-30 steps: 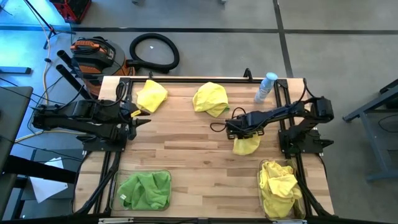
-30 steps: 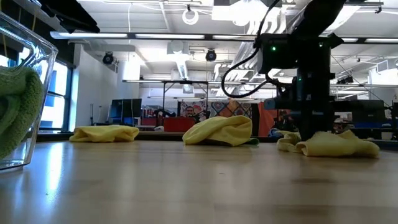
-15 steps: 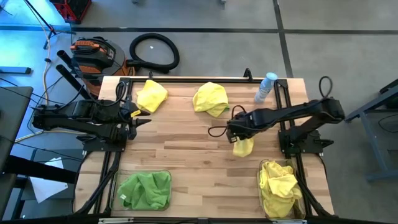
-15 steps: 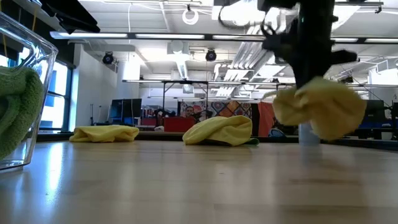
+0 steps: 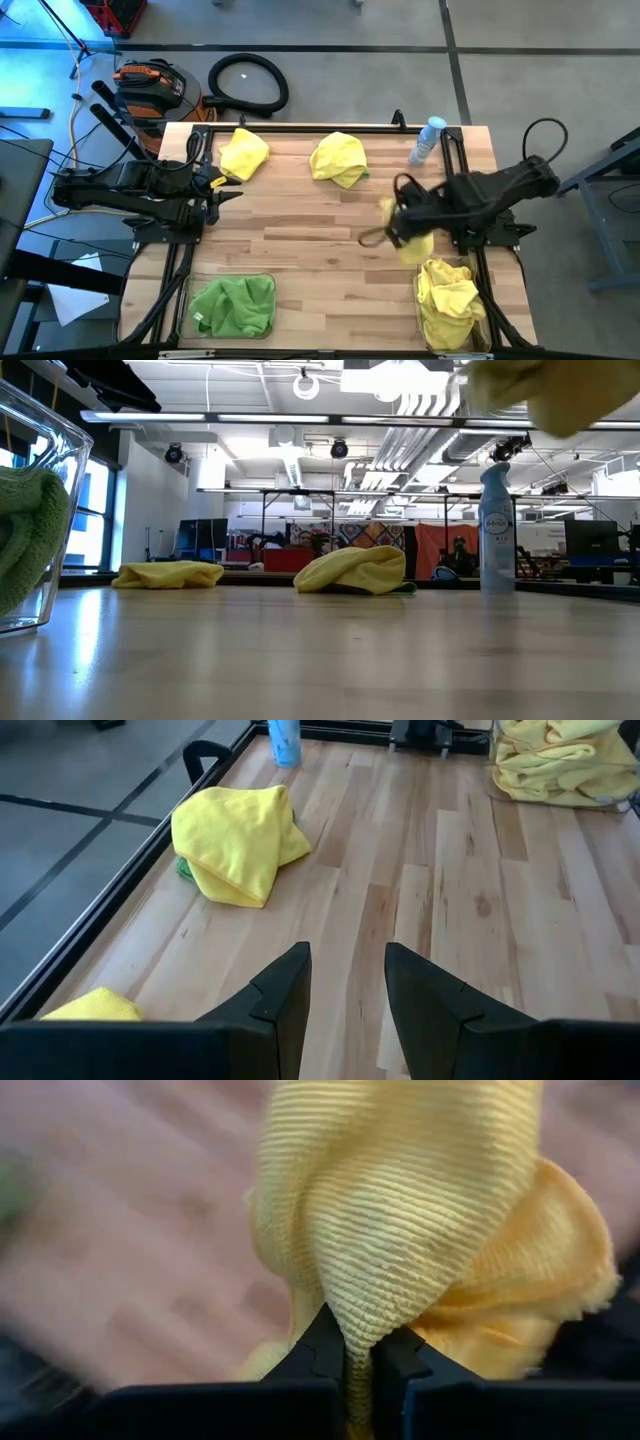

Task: Sort microfiber towel by color & place in baskets
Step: Put the middle right yellow microfiber towel into the right transparent bin, then put the left yellow microfiber towel into the right transparent bin

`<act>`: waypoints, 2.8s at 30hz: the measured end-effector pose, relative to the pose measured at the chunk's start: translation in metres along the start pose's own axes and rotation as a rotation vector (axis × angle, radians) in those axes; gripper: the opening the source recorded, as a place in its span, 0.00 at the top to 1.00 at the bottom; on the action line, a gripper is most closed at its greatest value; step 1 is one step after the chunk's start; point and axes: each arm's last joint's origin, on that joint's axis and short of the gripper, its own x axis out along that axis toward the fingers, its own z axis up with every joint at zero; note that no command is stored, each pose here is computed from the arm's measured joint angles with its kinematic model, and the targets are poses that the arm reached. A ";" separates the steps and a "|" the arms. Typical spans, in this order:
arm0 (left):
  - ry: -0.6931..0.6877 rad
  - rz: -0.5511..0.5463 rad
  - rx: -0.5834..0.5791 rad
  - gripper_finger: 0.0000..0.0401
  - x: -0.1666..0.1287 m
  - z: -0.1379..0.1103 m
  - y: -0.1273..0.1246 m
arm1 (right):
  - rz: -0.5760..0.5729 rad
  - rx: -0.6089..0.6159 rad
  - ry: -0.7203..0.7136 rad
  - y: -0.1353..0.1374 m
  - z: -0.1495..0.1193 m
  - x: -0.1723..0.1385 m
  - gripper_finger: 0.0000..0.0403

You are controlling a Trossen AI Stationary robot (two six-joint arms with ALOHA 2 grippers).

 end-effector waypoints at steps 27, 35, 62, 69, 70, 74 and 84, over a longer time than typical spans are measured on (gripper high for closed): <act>0.007 -0.025 -0.080 0.70 0.000 0.000 -0.001 | -0.005 0.203 0.184 -0.021 -0.192 0.057 1.00; 0.012 -0.042 -0.123 0.70 0.000 -0.001 -0.001 | -0.052 0.197 0.211 -0.037 -0.203 0.114 0.98; 0.007 -0.002 -0.120 0.70 0.000 -0.001 0.000 | -0.042 0.134 0.213 -0.027 -0.197 0.067 0.57; 0.007 -0.001 -0.120 0.70 0.000 -0.001 0.000 | -0.036 0.129 0.181 -0.024 -0.185 0.028 0.57; 0.007 -0.001 -0.120 0.70 0.000 -0.001 0.000 | -0.027 0.129 0.161 -0.024 -0.184 0.026 0.57; 0.007 -0.001 -0.121 0.70 0.000 -0.001 0.000 | 0.014 0.129 0.067 -0.024 -0.180 0.023 0.57; 0.003 0.025 -0.161 0.70 0.001 0.000 0.001 | 0.130 0.136 -0.209 -0.014 -0.157 0.028 0.57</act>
